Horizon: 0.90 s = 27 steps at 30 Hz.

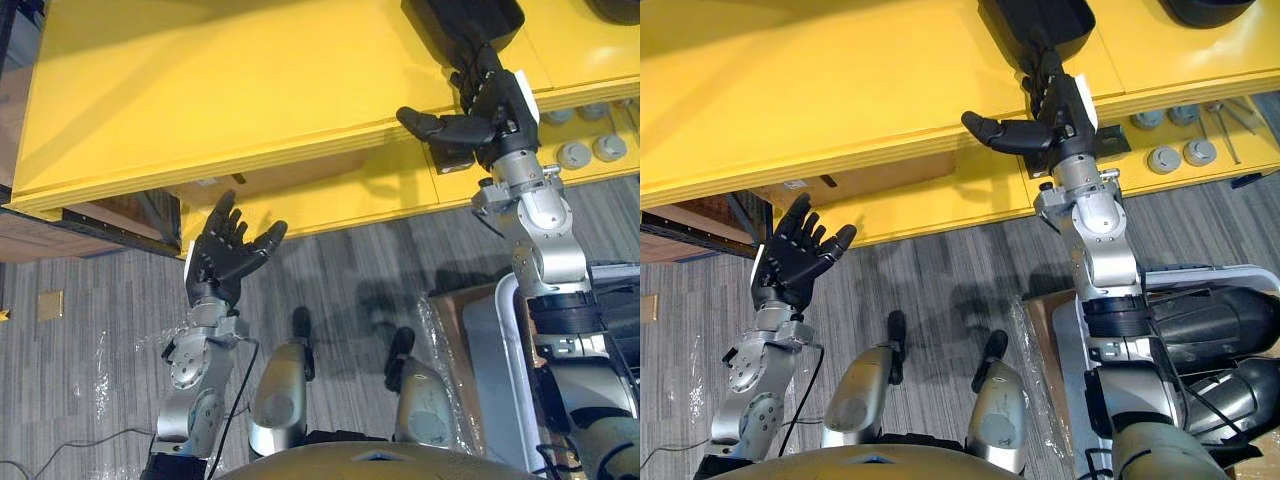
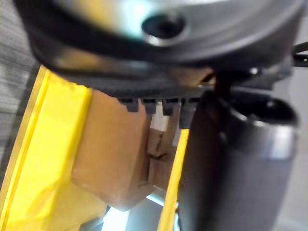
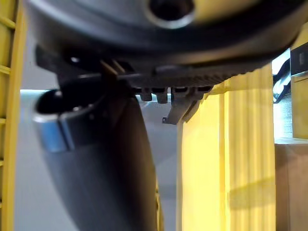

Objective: Walk over and take three plastic housings, then place them on the shelf

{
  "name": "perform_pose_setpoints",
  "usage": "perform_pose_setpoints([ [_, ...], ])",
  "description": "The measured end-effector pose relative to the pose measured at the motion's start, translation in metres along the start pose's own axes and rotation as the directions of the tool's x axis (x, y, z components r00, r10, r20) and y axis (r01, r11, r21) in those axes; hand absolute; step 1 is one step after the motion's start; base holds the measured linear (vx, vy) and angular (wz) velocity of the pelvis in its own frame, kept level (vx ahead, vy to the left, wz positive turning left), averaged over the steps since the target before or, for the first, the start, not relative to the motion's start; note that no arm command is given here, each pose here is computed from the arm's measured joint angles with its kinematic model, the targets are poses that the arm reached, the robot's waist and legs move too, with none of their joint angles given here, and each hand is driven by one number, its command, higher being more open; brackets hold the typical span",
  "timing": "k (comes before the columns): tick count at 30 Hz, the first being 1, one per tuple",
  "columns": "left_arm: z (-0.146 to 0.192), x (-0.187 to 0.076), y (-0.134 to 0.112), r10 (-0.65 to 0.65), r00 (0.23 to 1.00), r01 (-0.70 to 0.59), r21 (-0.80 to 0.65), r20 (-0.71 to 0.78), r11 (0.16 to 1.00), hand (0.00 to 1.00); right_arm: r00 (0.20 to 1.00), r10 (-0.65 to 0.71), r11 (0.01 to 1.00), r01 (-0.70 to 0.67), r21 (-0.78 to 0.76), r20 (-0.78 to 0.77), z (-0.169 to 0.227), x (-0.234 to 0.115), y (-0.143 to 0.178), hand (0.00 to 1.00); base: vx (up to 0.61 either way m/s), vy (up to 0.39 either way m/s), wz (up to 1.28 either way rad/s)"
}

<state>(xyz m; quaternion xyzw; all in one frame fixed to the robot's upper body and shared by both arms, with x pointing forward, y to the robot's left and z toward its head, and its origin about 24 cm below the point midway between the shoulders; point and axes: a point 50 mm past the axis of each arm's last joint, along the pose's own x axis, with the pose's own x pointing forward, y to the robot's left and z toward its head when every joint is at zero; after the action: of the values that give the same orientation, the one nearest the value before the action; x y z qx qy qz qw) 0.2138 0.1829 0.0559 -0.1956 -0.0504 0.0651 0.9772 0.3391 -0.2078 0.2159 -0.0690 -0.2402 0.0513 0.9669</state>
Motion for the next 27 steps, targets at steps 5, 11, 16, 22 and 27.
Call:
perform_pose_setpoints([
  [5,0.000,0.000,0.000,0.000,1.000,0.000,0.000,0.000,1.000,1.00,0.999,-0.009,1.000,0.009,0.000,0.038,0.011,0.011,0.000,1.00,0.00,0.000,0.00],
  [11,0.002,0.002,-0.002,-0.007,1.000,0.007,-0.003,0.010,1.000,1.00,0.999,-0.003,1.000,0.003,-0.018,0.036,0.013,0.022,0.000,1.00,-0.01,0.002,0.05],
  [16,0.001,0.002,-0.003,-0.009,1.000,0.009,-0.004,0.010,1.000,1.00,0.999,0.010,0.998,-0.008,-0.054,0.040,0.019,0.034,-0.003,1.00,0.00,0.000,0.01],
  [22,0.001,0.002,-0.003,-0.014,1.000,0.014,-0.005,0.008,1.000,1.00,0.999,0.030,0.998,-0.027,-0.063,0.045,0.021,0.036,-0.001,1.00,0.00,0.006,0.02],
  [27,0.004,0.000,-0.005,-0.033,0.999,0.034,-0.009,0.028,0.999,1.00,0.996,0.028,0.998,-0.023,-0.057,0.089,0.023,0.014,0.001,1.00,0.00,0.010,-0.03],
])
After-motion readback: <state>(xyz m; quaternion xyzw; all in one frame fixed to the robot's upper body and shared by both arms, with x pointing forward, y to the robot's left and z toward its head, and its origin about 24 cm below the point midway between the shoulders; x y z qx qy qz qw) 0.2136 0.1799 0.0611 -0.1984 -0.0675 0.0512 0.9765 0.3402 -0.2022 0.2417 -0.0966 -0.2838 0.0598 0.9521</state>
